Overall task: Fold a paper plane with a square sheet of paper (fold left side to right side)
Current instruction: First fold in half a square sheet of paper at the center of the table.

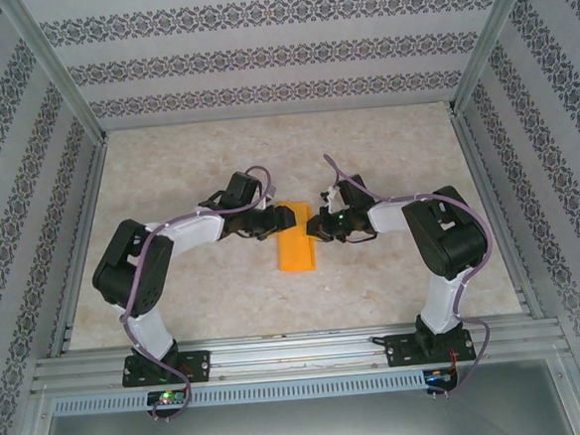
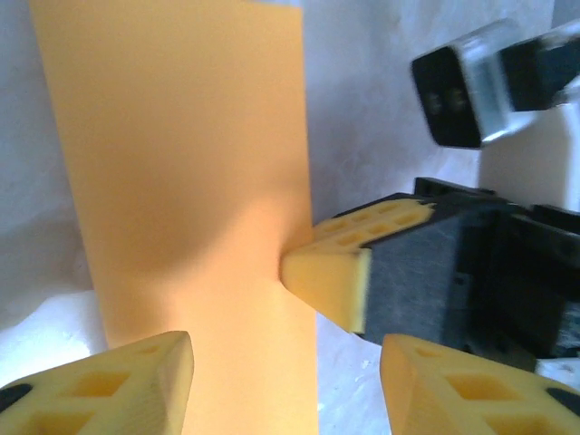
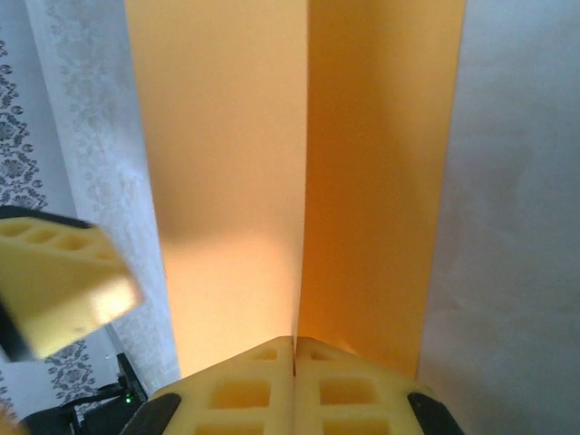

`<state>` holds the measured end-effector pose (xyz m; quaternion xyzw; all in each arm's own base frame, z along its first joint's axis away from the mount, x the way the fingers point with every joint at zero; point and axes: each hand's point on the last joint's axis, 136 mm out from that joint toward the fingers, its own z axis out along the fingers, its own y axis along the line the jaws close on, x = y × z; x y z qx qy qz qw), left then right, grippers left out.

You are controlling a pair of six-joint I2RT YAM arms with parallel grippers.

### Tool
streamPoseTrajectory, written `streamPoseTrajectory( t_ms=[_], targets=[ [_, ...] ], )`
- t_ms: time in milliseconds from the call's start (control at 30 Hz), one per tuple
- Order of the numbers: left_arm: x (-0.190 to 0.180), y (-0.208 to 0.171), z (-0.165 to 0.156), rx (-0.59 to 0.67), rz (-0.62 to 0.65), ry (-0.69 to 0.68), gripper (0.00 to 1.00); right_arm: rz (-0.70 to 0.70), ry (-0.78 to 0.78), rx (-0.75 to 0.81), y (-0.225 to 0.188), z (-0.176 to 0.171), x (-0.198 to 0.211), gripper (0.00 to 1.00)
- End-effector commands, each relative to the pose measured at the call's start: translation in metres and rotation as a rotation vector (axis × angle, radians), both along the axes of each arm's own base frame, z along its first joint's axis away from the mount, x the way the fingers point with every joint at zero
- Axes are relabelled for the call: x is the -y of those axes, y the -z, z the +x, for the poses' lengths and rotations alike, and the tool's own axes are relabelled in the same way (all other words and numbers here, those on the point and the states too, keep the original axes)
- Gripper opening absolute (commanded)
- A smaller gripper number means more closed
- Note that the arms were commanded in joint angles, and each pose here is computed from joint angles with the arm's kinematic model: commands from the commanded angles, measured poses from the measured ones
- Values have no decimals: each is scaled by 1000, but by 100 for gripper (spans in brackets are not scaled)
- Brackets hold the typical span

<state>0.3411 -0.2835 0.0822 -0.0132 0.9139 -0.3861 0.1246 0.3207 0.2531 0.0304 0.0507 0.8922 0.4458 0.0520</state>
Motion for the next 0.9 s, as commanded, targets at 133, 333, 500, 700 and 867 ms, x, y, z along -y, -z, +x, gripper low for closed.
streamPoseTrajectory(
  t_ms=[133, 333, 500, 700, 867],
  targets=[
    [-14, 21, -12, -38, 124, 19, 60, -24, -3, 19, -2, 6, -3, 0],
    [-2, 34, -10, -71, 113, 41, 60, -35, -2, 19, -2, 6, -2, 1],
    [0, 45, -7, -93, 128, 40, 59, -51, 0, 13, 1, 5, 0, 1],
    [-1, 56, -7, -126, 151, 20, 53, -70, -3, 9, 3, 3, 2, 2],
    [-3, 67, -10, -155, 195, 10, 49, -82, -4, 7, 4, 1, 4, 3]
  ],
)
